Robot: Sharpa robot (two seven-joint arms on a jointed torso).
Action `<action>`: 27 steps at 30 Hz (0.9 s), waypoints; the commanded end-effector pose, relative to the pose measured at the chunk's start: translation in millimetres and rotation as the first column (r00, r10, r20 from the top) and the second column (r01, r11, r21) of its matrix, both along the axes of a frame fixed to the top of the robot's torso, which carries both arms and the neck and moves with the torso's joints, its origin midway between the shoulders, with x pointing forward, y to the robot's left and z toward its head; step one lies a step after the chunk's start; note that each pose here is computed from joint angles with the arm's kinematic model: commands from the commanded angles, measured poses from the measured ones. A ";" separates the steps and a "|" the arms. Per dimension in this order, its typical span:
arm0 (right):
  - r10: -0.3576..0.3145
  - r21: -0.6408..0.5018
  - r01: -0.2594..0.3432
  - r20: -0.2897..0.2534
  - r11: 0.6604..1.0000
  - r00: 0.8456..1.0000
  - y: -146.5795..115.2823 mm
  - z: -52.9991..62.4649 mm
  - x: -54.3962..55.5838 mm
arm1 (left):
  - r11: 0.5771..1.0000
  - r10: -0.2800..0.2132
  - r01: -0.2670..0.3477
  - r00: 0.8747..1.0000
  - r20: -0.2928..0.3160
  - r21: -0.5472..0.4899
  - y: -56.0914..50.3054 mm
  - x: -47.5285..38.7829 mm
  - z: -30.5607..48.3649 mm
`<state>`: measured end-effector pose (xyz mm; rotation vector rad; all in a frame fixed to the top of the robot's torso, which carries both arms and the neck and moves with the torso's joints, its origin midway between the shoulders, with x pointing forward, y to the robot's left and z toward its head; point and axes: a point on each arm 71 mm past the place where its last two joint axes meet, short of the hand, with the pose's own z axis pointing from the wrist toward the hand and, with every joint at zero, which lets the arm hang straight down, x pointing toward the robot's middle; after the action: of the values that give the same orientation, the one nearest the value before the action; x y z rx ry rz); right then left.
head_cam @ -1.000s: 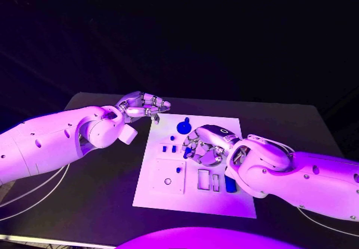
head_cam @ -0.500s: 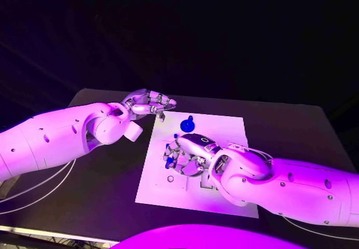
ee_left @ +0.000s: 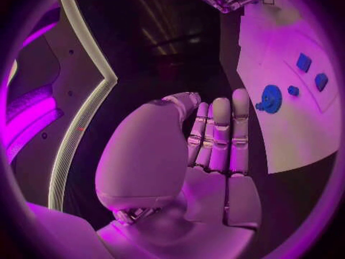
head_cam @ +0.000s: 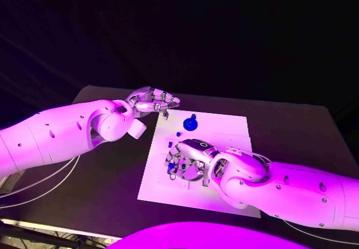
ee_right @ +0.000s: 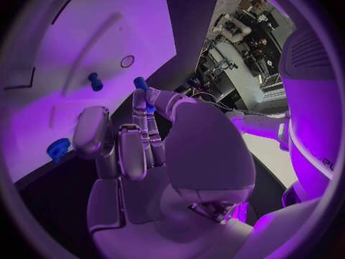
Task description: Assemble the parts on the task board
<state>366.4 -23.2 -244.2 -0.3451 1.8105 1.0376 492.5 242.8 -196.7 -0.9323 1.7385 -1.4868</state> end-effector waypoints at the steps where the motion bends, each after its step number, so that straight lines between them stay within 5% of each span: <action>1: 0.009 -0.048 -0.009 -0.012 0.999 1.000 0.5 -5.3 -1.0 | 1.000 -0.016 0.016 1.000 -0.003 -0.014 -2.6 -0.3 1.0; 27: -0.007 -0.114 0.005 -0.017 0.993 1.000 1.5 -17.2 -3.6 | 1.000 -0.019 0.019 1.000 -0.004 -0.014 -3.1 -0.1 0.6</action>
<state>364.1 -22.4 -259.8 -0.3752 1.8826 0.9532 492.8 242.2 -197.1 -0.9330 1.7419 -1.4879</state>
